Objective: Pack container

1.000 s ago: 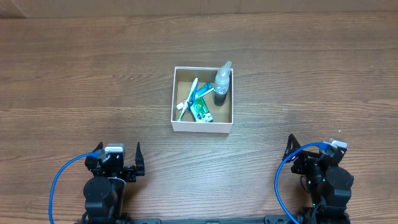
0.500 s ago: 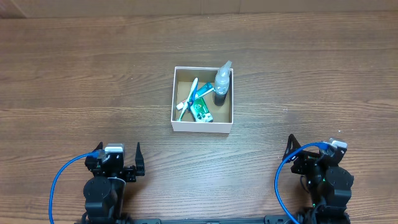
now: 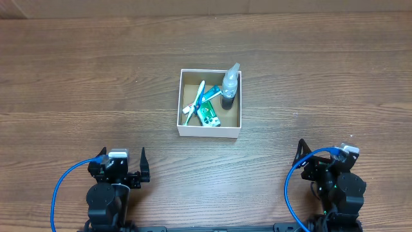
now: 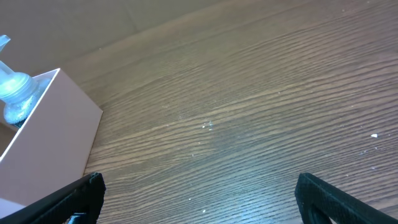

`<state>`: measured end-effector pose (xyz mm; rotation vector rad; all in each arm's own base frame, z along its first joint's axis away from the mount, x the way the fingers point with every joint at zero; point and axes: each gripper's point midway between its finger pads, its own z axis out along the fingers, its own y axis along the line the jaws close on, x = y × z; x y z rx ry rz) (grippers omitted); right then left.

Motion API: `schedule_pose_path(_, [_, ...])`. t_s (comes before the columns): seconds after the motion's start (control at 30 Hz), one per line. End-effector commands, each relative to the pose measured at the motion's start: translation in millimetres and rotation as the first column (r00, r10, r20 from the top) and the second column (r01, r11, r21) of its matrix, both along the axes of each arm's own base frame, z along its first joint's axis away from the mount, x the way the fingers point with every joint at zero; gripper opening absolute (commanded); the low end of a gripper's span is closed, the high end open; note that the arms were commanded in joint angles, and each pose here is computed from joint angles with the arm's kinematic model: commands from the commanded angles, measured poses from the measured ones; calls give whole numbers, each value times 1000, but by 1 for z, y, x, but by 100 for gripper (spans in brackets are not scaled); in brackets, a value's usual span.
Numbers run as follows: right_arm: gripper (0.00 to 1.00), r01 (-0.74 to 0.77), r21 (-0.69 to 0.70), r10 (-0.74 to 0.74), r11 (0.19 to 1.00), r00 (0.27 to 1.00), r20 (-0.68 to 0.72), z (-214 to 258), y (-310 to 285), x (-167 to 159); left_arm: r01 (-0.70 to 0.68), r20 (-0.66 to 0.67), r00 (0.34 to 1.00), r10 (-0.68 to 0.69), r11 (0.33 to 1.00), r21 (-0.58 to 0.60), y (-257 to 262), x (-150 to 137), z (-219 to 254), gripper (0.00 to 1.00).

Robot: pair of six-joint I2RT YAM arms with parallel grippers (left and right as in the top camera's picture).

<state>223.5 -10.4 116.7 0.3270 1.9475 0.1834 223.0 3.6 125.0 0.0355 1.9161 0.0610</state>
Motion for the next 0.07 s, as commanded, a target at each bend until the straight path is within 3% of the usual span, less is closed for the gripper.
schedule_pose_path(0.0, [100, 1, 6, -1, 1000, 1000, 2, -2, 0, 0, -3, 8, 1000, 3, 1000, -24, -1, 0, -1, 100])
schedule_pose_path(0.03, [100, 1, 6, -1, 1000, 1000, 2, -2, 0, 0, -3, 8, 1000, 3, 1000, -24, -1, 0, -1, 100])
